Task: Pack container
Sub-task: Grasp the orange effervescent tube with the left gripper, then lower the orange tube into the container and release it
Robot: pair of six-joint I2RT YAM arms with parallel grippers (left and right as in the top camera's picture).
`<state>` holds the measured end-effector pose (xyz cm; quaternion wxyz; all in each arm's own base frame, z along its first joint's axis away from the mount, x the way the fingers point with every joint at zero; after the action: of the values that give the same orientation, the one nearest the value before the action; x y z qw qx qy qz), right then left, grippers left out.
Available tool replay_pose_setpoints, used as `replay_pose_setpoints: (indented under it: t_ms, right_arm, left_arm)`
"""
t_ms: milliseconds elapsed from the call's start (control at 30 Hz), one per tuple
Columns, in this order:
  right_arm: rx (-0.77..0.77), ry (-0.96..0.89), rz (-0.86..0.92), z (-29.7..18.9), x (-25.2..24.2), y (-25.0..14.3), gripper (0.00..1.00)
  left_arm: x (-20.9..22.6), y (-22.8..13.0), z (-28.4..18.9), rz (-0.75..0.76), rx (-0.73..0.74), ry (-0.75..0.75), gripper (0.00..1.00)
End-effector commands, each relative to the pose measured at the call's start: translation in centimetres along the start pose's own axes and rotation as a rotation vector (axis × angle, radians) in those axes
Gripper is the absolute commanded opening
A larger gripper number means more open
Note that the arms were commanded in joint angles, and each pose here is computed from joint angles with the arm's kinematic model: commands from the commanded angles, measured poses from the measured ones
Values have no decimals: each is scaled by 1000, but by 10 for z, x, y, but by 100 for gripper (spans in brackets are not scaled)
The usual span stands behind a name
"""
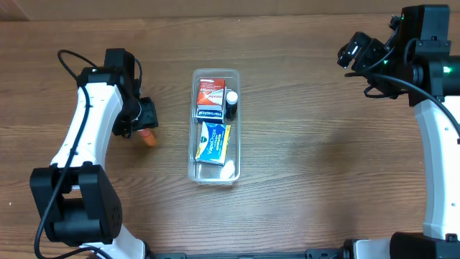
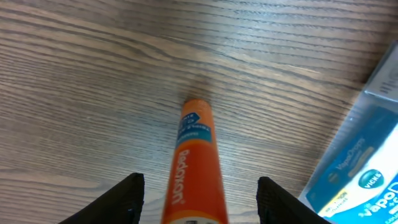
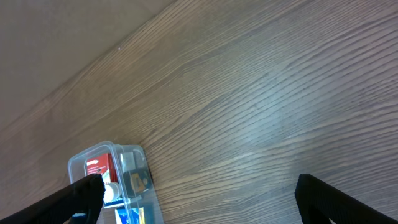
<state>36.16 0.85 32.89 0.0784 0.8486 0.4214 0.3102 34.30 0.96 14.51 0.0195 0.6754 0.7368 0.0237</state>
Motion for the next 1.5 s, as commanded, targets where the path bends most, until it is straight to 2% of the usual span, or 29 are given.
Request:
replay_pose_setpoints:
  t_ms: [0, 67, 133, 300, 367, 433, 533, 600, 733, 933, 1233, 1467]
  right_arm:
    - [-19, 13, 2, -6, 2, 2, 100]
    - [-19, 13, 2, -6, 2, 2, 100]
    - [-19, 13, 2, -6, 2, 2, 100]
    - [-19, 13, 1, -6, 2, 2, 100]
    - [-19, 13, 2, -6, 2, 2, 100]
    - [-19, 13, 2, -6, 2, 2, 100]
    - [-19, 13, 2, -6, 2, 2, 100]
    - [-19, 13, 2, -6, 2, 2, 100]
    - [-19, 13, 2, -6, 2, 2, 100]
    - [-19, 13, 2, -6, 2, 2, 100]
    - [-19, 13, 2, -6, 2, 2, 100]
    - [-19, 13, 2, -6, 2, 2, 100]
  left_arm:
    - [-10, -2, -1, 46, 0, -43, 54]
    - [-10, -2, -1, 46, -2, -43, 40]
    - [-10, -3, -5, 46, 3, -43, 35]
    - [-15, -2, -83, 61, -83, -62, 34]
    - [-38, -11, -136, 121, -171, -122, 31]
    - [-69, -21, -166, 207, -250, -177, 30]
    - [-131, -41, -184, 352, -323, -243, 31]
    - [-167, -51, -174, 411, -297, -226, 29]
    - [-202, -53, -135, 440, -196, -156, 29]
    - [-229, -33, -70, 462, -83, -98, 25]
    - [-241, -8, -29, 462, -109, -35, 28]
    - [-249, 9, -31, 472, -209, -39, 30]
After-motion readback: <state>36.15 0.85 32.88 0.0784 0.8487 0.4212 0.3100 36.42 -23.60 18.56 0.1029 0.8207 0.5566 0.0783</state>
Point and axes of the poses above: each gripper's point midway between its finger pads, its own z axis out along the fingers, its own x axis along the line the jaws close on, y = z × x, the point moved 5 cm from there along -z, back along the fingers, and after that the axes turned 9 degrees about z, right-handed, at the moved point
